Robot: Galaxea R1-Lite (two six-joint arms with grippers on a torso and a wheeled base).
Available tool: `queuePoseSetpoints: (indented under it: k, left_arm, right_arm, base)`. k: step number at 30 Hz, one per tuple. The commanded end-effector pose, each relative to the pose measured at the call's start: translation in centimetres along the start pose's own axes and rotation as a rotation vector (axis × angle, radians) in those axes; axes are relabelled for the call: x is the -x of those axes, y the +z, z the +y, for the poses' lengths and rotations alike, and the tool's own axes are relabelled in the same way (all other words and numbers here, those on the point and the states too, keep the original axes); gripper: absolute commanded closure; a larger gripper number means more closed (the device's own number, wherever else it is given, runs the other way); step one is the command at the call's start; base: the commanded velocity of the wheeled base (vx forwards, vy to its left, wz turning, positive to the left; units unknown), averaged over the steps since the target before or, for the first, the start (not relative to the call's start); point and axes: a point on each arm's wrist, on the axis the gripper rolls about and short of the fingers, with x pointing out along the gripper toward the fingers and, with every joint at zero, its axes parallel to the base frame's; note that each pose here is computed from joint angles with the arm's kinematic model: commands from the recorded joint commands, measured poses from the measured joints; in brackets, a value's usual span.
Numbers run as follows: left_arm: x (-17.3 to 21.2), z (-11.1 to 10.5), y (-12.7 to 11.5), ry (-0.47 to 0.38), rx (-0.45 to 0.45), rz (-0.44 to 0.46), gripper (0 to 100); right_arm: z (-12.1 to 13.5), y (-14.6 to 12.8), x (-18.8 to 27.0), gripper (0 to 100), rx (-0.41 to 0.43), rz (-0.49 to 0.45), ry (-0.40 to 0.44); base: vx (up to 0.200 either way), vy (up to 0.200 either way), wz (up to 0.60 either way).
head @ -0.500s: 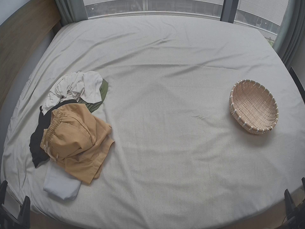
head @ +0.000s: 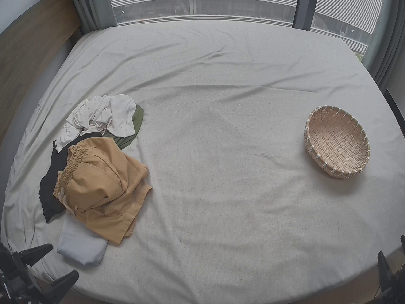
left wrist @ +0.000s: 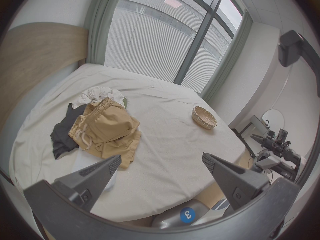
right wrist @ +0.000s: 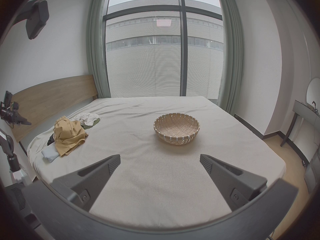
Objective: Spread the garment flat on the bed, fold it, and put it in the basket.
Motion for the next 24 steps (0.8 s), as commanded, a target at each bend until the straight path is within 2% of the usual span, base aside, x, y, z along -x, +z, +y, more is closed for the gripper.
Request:
queuePoseSetpoints:
  k: [1, 6, 10, 16, 21, 24]
  left_arm:
    - [-5.2, 1.1, 2.2, -0.063, 0.082, 0.148, 0]
    - [-8.2, 0.8, 2.7, -0.137, 0.08, 0.216, 0]
    - [-10.2, 1.1, 2.6, -0.143, 0.084, 0.235, 0]
    - [-14.0, 2.4, 1.6, -0.039, 0.149, 0.271, 0]
    - [-15.0, 2.7, 1.0, -0.025, 0.205, 0.276, 0]
    - [-15.3, 3.1, 0.2, 0.001, 0.262, 0.316, 0]
  right_arm:
    - [0.0, -0.5, 0.0, 0, 0.0, 0.001, 0.0]
    - [0.0, -0.5, 0.0, 0, 0.0, 0.001, 0.001]
    - [0.0, -0.5, 0.0, 0, 0.0, 0.001, 0.001]
    - [0.0, -0.5, 0.0, 0, 0.0, 0.001, 0.001]
    - [0.0, -0.5, 0.0, 0, 0.0, 0.001, 0.001]
    - [0.0, -0.5, 0.0, 0, 0.0, 0.001, 0.001]
  base:
    - [0.0, 0.0, 0.0]
    - [0.0, 0.0, 0.0]
    - [0.0, 0.0, 0.0]
    - [0.0, 0.0, 0.0]
    - [0.0, 0.0, 0.0]
    - [0.0, 0.0, 0.0]
